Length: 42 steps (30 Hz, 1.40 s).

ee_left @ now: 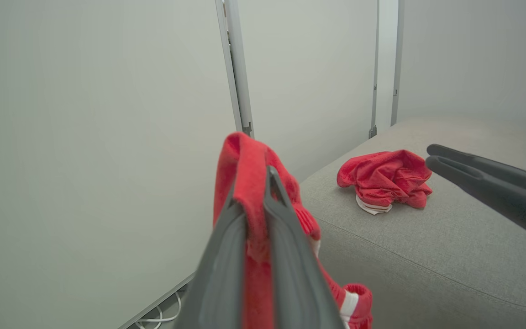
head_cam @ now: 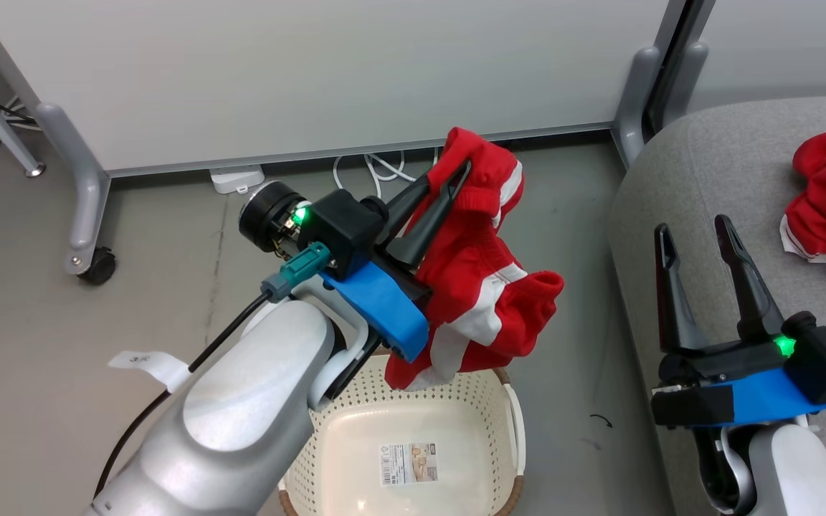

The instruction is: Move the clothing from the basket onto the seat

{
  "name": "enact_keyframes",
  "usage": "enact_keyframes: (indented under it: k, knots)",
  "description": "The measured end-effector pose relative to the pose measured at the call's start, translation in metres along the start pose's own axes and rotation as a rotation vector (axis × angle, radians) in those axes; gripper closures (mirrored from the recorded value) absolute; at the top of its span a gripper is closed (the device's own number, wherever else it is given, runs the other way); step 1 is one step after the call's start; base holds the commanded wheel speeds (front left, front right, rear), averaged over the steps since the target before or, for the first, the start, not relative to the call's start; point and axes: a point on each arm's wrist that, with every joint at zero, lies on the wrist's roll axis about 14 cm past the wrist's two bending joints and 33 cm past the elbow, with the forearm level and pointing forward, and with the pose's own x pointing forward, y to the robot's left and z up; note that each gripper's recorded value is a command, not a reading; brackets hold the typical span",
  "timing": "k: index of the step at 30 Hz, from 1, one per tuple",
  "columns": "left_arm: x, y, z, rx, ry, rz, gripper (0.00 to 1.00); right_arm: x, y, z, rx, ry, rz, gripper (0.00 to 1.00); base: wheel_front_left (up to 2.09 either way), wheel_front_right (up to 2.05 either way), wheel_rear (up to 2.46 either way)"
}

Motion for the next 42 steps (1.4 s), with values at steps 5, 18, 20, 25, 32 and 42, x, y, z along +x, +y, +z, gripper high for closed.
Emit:
enact_keyframes:
  k: [5, 18, 20, 25, 32, 42]
  knots:
    - [-0.001, -0.006, 0.003, 0.003, -0.003, -0.012, 1.0, -0.001, 0.002, 0.001, 0.0, 0.0, 0.005, 0.0, 0.0, 0.0, 0.0]
    - [-0.004, -0.008, 0.005, 0.002, -0.005, -0.012, 1.0, 0.009, 0.058, -0.005, -0.007, 0.011, 0.177, 0.0, 0.0, 0.0, 0.0]
    - [-0.004, -0.007, 0.005, 0.002, -0.004, -0.01, 1.0, 0.01, 0.07, -0.007, -0.008, 0.016, 0.214, 0.0, 0.0, 0.0, 0.0]
    - [-0.005, -0.007, 0.003, -0.001, -0.002, -0.008, 1.0, 0.014, 0.1, -0.021, -0.012, 0.054, 0.31, 0.0, 0.0, 0.0, 0.0]
    - [-0.005, -0.005, 0.001, -0.001, -0.001, -0.007, 1.0, 0.021, 0.122, -0.051, -0.031, 0.139, 0.39, 0.0, 0.0, 0.0, 0.0]
    - [-0.006, -0.005, 0.001, 0.003, -0.004, -0.008, 1.0, 0.026, 0.133, -0.091, -0.053, 0.265, 0.44, 0.0, 0.0, 0.0, 0.0]
